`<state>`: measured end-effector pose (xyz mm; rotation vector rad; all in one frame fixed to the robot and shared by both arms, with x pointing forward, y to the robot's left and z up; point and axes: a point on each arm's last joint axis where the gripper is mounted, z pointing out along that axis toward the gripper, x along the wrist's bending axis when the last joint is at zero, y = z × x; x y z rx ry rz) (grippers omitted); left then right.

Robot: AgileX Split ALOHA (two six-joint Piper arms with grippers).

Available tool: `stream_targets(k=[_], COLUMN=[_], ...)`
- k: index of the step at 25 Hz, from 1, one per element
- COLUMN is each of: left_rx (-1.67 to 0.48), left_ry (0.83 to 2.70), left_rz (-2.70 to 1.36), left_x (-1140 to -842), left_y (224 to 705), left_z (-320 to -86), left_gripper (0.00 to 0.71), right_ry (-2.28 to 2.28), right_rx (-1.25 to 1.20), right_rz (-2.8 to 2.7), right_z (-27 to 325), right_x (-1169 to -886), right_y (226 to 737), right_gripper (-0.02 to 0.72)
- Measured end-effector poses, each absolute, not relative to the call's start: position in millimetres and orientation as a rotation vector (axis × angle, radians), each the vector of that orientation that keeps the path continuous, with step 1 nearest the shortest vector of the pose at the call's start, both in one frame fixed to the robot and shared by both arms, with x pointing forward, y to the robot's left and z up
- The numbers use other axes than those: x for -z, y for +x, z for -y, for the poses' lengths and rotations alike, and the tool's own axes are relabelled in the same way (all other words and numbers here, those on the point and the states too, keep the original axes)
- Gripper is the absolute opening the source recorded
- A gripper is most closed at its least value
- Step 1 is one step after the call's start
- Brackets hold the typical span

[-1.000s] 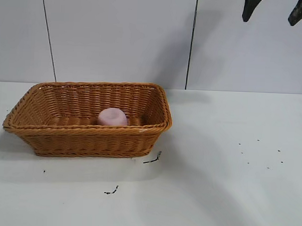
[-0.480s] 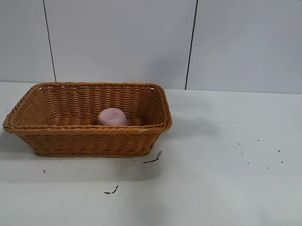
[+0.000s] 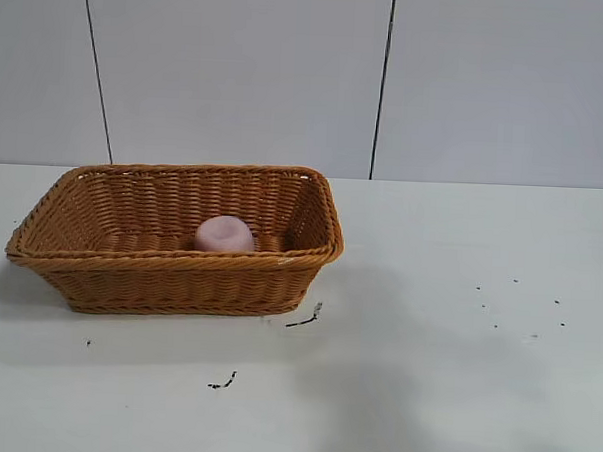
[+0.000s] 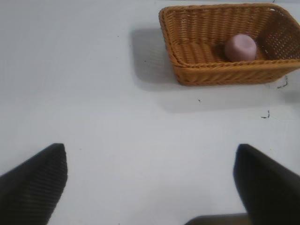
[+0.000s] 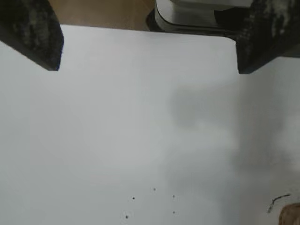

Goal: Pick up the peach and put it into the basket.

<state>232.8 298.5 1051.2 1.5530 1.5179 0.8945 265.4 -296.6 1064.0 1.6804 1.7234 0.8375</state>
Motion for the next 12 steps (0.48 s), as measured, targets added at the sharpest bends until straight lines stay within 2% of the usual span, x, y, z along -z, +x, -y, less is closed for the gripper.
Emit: stream_targets(k=[3, 12], left_rx=[-0.895, -0.895], left_ry=[1.553, 1.553], left_rz=[-1.518, -1.518], left_x=[-1051, -1051], left_y=[233, 233], left_z=[-298, -298], left_gripper=[0.693, 0.693], right_ry=[1.597, 1.516], right_rx=[-0.925, -1.002], right_rz=[-1.640, -1.559], right_z=[297, 298], right_x=[-1053, -1054], right_y=[249, 235], right_gripper=[0.695, 0.695])
